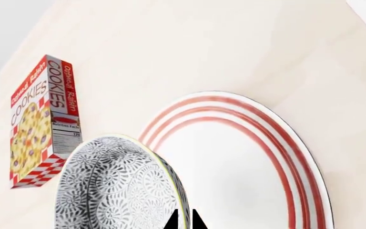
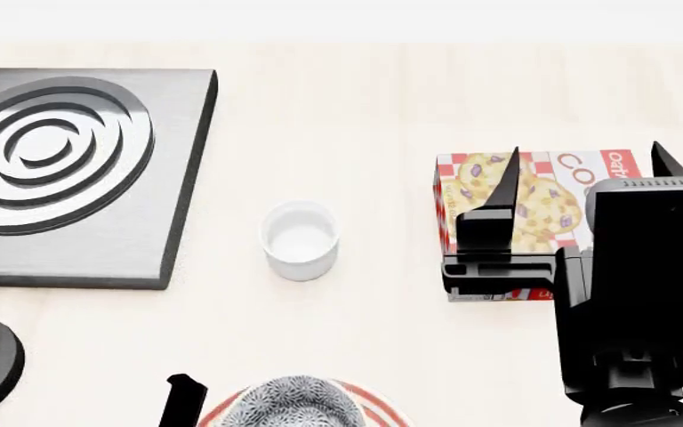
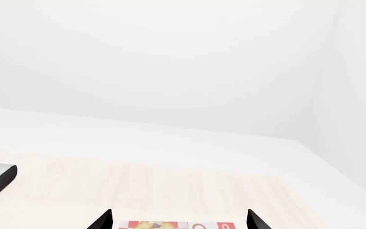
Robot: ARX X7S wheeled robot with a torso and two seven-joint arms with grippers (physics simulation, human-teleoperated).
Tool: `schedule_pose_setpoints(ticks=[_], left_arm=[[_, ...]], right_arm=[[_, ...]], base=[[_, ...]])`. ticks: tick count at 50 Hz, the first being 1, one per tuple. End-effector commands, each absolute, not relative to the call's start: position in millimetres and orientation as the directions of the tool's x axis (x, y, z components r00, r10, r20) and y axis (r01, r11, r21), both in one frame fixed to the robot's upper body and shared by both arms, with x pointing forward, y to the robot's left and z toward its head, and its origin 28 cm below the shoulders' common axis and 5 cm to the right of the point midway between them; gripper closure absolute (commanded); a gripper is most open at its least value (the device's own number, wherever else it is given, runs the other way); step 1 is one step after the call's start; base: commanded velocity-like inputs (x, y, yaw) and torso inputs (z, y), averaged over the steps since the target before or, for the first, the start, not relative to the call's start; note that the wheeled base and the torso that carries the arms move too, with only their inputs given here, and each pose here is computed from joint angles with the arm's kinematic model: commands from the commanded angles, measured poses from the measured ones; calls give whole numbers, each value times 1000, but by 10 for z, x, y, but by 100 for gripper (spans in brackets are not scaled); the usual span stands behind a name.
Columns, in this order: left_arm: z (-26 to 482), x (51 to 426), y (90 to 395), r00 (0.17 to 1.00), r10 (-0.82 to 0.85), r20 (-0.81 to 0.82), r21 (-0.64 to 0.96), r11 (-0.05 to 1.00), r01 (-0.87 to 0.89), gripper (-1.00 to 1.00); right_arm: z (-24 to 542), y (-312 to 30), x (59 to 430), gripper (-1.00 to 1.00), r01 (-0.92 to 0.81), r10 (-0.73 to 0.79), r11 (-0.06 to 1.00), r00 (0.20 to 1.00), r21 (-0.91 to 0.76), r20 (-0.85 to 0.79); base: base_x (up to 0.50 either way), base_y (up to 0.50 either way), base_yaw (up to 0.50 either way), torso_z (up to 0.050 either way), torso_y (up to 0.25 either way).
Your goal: Pick the akita bowl on the stove and place it on the plate.
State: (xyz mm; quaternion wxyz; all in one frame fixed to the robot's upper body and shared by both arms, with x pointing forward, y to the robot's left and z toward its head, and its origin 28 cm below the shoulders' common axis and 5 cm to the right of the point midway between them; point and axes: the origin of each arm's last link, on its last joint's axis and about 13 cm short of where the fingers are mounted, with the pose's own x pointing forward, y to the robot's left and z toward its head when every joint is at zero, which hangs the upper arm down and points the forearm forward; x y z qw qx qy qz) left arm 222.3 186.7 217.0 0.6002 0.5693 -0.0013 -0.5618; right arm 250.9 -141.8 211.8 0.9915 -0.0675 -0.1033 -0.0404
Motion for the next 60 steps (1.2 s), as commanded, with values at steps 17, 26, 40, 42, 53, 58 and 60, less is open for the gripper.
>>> schedule_pose_setpoints(ticks=[17, 26, 40, 42, 53, 58, 60], left_arm=[[2064, 2222, 1774, 337, -705, -624, 679, -275, 681, 100], [2027, 2219, 1777, 335, -703, -627, 673, -271, 688, 100], [1946, 2210, 1803, 334, -696, -636, 659, -264, 705, 100], [1943, 2209, 1805, 334, -695, -637, 659, -266, 704, 100], [1929, 2217, 1805, 335, -696, -636, 657, -260, 707, 100], [1920, 2211, 1805, 333, -695, -637, 656, -261, 708, 100], [1921, 2212, 1803, 335, -697, -634, 658, -259, 707, 100]], right_arm=[[2124, -1430, 2521, -100, 98, -72, 989, 973, -111, 218], [2121, -1431, 2521, -100, 98, -71, 989, 973, -112, 218], [2124, -1429, 2514, -100, 98, -72, 989, 973, -113, 219], [2123, -1431, 2516, -100, 98, -72, 989, 973, -113, 218], [2124, -1430, 2517, -100, 98, -72, 989, 973, -113, 219], [2124, -1430, 2517, -100, 98, -71, 989, 973, -113, 219], [2124, -1430, 2517, -100, 97, -71, 989, 973, -113, 219]], base=[[0, 0, 0, 0, 1], [0, 0, 0, 0, 0], [0, 0, 0, 0, 1], [0, 0, 0, 0, 0], [0, 0, 0, 0, 0], [0, 0, 0, 0, 0], [0, 0, 0, 0, 0]])
